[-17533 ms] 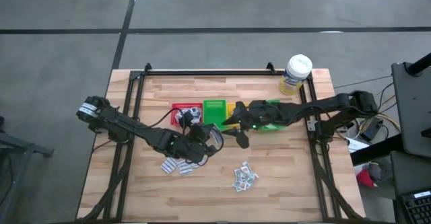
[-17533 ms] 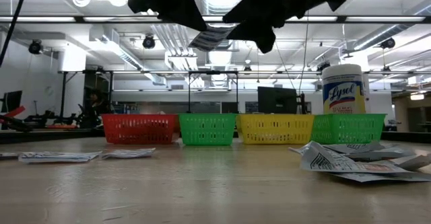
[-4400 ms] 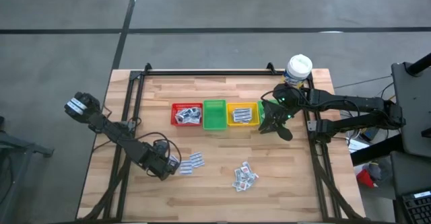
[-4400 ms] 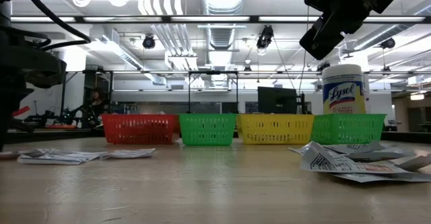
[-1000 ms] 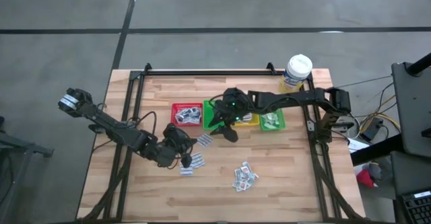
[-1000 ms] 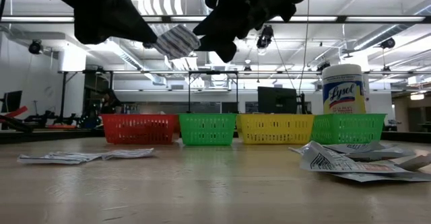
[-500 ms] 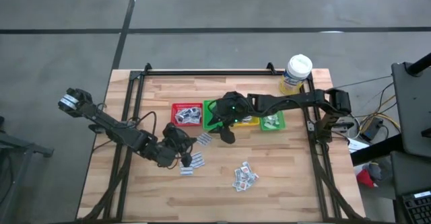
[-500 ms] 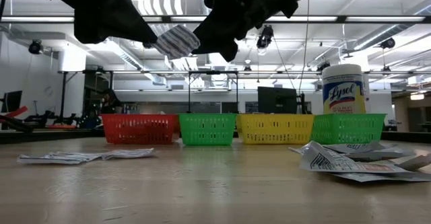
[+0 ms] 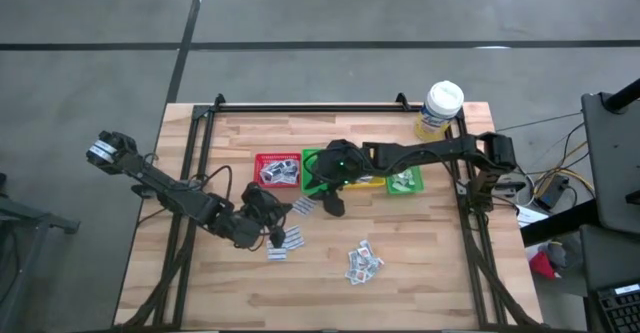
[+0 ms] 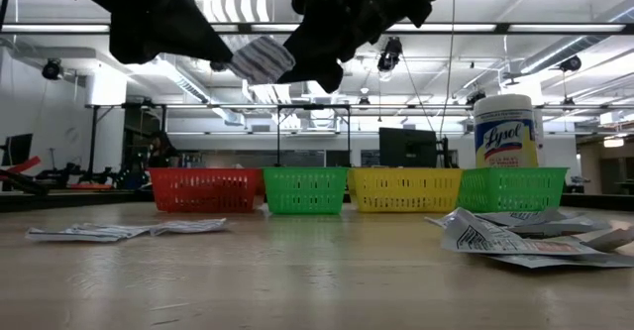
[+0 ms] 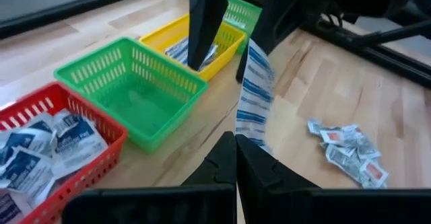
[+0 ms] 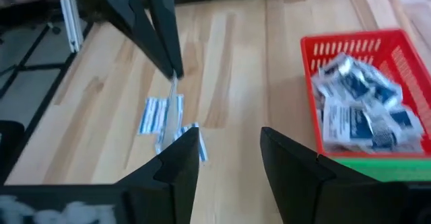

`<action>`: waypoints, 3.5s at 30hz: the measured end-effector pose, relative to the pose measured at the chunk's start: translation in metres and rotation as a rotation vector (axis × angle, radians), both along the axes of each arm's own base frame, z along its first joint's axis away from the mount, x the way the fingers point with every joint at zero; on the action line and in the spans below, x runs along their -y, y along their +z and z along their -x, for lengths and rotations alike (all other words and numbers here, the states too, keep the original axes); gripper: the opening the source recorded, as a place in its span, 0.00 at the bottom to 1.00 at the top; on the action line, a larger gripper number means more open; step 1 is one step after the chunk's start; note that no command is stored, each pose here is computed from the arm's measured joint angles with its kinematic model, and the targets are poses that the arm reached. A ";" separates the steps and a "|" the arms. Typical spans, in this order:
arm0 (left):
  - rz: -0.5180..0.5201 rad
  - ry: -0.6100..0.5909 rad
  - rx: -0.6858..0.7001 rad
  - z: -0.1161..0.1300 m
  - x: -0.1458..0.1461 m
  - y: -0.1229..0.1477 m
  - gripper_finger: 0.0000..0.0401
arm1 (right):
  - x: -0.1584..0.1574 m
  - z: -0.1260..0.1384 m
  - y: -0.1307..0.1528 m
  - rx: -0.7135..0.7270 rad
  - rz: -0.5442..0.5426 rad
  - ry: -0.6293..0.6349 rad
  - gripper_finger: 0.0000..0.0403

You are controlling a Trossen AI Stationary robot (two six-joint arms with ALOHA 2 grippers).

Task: Pick & Place First Aid Supplies
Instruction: Put the blue bandage into the yellow basket

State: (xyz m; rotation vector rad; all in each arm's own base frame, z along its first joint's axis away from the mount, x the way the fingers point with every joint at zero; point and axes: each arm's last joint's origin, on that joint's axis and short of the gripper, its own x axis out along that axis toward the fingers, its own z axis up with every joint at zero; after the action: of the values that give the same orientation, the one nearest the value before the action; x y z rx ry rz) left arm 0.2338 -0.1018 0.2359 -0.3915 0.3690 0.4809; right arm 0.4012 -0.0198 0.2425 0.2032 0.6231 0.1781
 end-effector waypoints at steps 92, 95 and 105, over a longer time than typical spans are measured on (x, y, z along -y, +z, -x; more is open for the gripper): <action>0.015 -0.002 -0.010 0.001 0.000 -0.001 0.00 | 0.004 -0.009 -0.012 -0.037 -0.060 0.021 0.49; 0.013 -0.003 -0.012 0.001 0.000 -0.001 0.00 | 0.004 -0.011 -0.011 -0.030 -0.058 0.023 0.49; 0.012 -0.003 -0.014 0.001 0.000 -0.001 0.00 | 0.001 -0.013 -0.007 -0.010 -0.098 0.101 0.36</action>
State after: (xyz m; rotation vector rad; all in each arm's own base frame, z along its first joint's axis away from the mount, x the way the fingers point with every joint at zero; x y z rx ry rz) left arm 0.2331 -0.1017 0.2345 -0.3996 0.3863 0.4793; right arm 0.4144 -0.0205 0.2356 0.2680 0.6359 0.3054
